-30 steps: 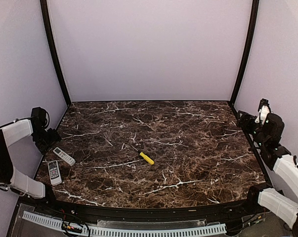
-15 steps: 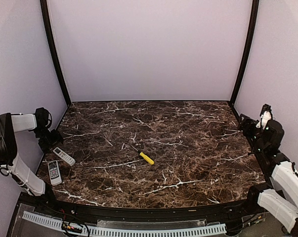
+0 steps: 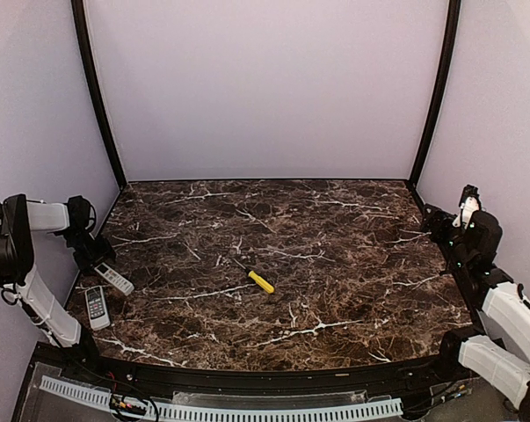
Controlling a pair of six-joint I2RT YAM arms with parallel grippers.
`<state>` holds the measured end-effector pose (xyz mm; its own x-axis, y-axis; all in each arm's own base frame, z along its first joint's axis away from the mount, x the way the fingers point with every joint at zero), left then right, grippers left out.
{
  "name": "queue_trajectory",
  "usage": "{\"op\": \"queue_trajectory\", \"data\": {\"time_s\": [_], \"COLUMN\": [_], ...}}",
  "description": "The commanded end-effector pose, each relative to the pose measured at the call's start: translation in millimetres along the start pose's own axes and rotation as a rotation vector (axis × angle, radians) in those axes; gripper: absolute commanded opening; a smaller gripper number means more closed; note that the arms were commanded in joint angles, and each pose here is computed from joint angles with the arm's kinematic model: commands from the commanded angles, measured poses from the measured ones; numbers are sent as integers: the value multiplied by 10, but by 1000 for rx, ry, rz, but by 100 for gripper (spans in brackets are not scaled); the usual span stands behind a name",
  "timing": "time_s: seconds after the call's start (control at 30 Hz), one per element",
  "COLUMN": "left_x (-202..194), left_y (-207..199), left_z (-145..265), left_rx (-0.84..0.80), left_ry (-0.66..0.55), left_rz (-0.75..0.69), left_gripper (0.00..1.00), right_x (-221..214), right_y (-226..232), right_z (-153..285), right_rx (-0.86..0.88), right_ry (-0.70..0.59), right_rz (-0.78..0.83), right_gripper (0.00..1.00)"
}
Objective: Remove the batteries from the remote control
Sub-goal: Pick up the remote control from the corner of the board.
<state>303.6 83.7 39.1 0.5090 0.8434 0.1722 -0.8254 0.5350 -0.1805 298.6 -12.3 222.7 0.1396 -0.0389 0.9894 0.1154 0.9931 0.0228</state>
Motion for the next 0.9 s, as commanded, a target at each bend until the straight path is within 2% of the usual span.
{"op": "queue_trajectory", "data": {"time_s": [0.0, 0.13, 0.5, 0.63, 0.87], "left_x": [8, -21, -355, -287, -248], "left_y": [-58, -119, -600, -510, -473], "left_z": [3, -7, -39, -44, -26], "left_rx": [-17, -20, -32, 42, 73], "left_ry": [26, 31, 33, -2, -21], "left_rz": [-23, -58, -319, -325, -334], "left_gripper": [71, 71, 68, 67, 64], "right_x": [207, 197, 177, 177, 176], "right_y": [22, 26, 35, 41, 47], "right_z": [8, -3, -38, -40, -46], "right_rx": [14, 15, 18, 21, 24], "right_ry": [-57, -54, -40, -38, -35], "right_rz": [-15, -15, -12, -11, -13], "right_gripper": [96, 96, 96, 96, 96]}}
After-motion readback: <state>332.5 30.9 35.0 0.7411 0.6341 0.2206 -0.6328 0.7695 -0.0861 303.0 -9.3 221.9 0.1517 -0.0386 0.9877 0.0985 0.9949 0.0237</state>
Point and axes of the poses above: each gripper's point midway between its finger pads, its own z axis back along the fingers, its own y axis along the line the jaws close on, x = y × z, the point moved 1 cm from there along z, back along the fingers, and after that the axes turned 14 degrees about z, right-handed, at the moved point
